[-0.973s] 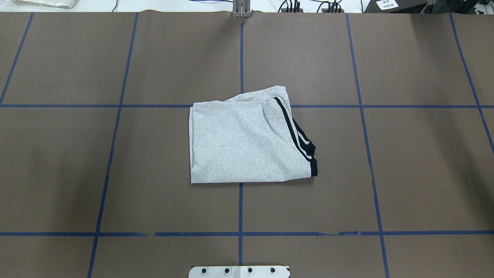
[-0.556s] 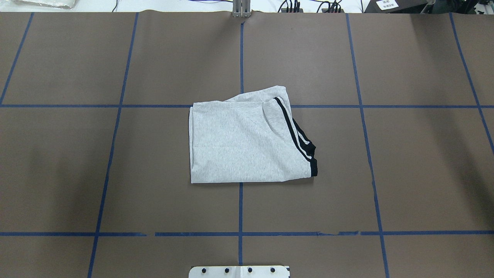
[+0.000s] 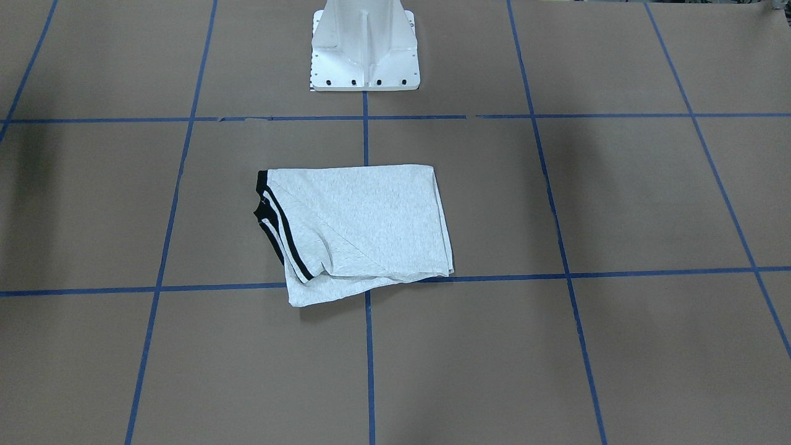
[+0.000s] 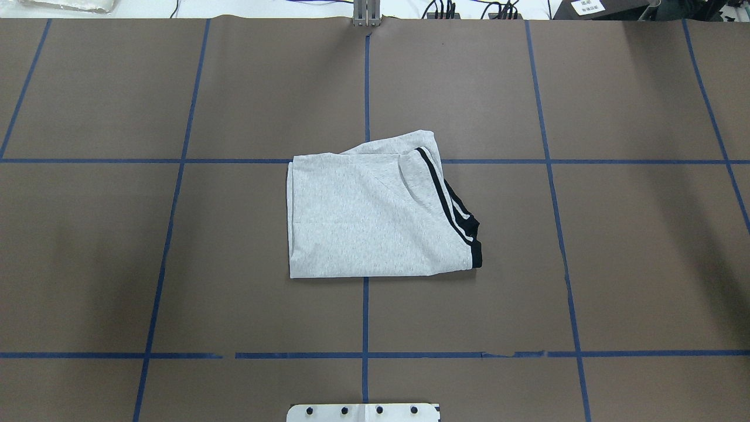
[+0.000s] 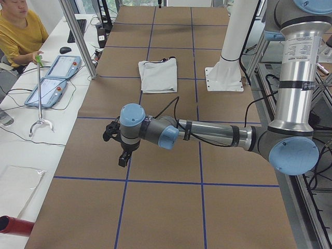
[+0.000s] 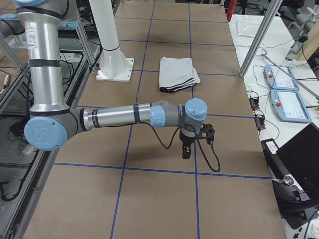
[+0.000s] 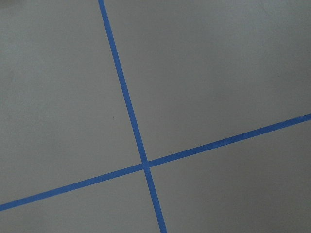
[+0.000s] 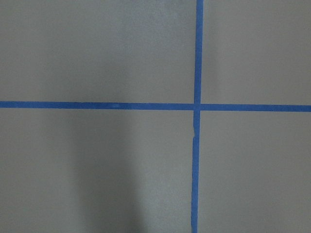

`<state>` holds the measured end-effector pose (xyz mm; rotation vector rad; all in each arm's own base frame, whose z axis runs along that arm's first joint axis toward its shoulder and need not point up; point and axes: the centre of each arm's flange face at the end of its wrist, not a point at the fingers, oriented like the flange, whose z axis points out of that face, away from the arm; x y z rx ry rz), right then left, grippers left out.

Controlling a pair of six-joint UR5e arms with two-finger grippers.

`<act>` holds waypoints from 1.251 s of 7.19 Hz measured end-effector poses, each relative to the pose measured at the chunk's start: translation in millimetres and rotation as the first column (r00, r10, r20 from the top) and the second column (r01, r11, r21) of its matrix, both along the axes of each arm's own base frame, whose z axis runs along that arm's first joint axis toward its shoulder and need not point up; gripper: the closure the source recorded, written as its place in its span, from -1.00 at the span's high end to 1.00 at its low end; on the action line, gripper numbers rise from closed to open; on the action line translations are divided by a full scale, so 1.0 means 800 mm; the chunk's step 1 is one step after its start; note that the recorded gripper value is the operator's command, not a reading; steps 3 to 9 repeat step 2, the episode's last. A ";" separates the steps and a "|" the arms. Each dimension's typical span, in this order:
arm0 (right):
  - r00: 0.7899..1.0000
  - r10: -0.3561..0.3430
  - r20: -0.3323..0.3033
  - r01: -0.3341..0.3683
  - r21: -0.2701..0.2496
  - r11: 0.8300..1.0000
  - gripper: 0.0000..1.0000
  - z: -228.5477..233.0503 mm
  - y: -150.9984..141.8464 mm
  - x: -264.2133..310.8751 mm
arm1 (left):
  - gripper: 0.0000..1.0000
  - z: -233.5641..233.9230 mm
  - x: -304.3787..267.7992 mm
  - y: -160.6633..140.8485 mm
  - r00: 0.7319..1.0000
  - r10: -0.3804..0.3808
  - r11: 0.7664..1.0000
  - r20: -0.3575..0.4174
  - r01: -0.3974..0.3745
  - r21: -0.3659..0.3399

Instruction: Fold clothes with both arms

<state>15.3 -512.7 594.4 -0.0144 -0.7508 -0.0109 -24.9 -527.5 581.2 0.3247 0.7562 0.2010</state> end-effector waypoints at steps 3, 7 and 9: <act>1.000 0.000 0.000 0.000 -0.001 1.000 1.00 0.000 0.000 0.000 | 1.00 -0.007 0.002 -0.005 1.000 0.001 1.000 0.003 -0.001 0.010; 1.000 0.000 0.000 0.000 -0.001 1.000 1.00 0.000 0.000 0.000 | 1.00 -0.007 0.002 -0.005 1.000 0.001 1.000 0.003 -0.001 0.010; 1.000 0.000 0.000 0.000 -0.001 1.000 1.00 0.000 0.000 0.000 | 1.00 -0.007 0.002 -0.005 1.000 0.001 1.000 0.003 -0.001 0.010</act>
